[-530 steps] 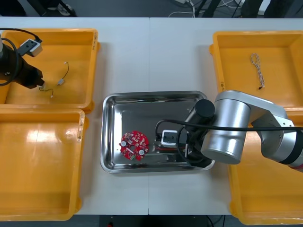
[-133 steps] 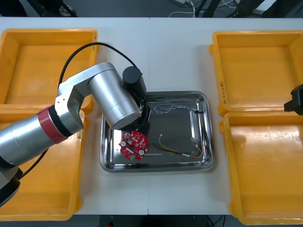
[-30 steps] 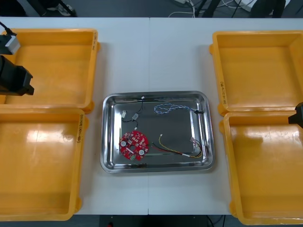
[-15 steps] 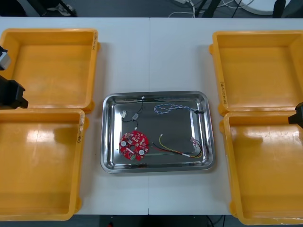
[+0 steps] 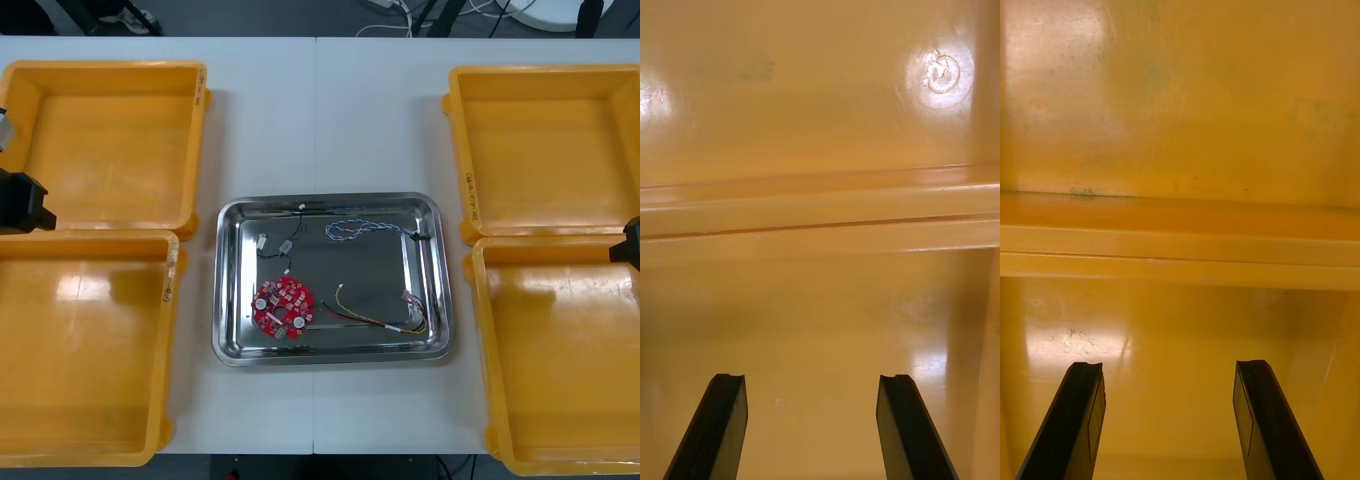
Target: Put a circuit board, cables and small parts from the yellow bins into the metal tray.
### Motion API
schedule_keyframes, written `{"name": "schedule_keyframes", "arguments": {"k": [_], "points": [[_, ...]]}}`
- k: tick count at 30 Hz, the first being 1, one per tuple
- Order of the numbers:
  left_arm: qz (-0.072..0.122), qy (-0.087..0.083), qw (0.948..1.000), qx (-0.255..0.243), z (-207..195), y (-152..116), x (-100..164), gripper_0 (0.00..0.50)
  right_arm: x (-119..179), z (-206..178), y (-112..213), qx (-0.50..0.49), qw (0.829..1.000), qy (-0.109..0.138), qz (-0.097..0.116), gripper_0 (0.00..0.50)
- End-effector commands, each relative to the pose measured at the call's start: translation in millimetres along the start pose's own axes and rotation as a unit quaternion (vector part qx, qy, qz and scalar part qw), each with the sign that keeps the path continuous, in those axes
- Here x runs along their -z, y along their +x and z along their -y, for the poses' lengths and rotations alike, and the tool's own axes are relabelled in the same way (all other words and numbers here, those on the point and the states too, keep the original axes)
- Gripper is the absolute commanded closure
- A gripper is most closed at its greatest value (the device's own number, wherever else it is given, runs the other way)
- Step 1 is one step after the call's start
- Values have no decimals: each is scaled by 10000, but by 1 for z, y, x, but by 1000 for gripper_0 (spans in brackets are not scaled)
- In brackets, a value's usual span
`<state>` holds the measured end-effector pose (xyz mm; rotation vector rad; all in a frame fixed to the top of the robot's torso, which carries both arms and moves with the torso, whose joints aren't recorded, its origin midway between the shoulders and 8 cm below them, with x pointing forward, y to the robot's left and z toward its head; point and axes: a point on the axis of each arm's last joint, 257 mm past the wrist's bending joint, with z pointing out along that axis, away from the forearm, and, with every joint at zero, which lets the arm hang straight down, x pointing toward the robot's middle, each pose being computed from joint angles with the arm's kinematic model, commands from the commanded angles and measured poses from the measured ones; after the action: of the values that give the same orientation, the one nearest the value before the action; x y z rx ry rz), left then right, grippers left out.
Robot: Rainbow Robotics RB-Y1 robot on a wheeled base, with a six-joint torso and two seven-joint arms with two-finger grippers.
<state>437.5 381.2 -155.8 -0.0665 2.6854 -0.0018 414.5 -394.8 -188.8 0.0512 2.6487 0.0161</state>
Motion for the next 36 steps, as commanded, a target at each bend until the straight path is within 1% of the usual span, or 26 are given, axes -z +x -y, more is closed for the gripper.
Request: {"name": "schedule_keyframes", "arguments": {"k": [1, 7, 17, 26, 36], "points": [[219, -170, 9970, -727, -16, -3, 13, 0, 15, 21, -8, -118, 9996, 222, 121, 0], [192, -172, 9967, -764, -14, 8, 11, 0, 15, 21, -8, -118, 9996, 222, 121, 0], [185, -113, 9969, -758, -13, 25, 8, 0, 15, 21, -8, -118, 9996, 222, 121, 0], [250, -96, 9971, -712, -16, 34, 3, 0, 15, 21, -8, -118, 9996, 222, 121, 0], [248, -106, 9972, -699, -19, 36, 3, 0, 15, 21, -8, -118, 9996, 222, 121, 0]]}}
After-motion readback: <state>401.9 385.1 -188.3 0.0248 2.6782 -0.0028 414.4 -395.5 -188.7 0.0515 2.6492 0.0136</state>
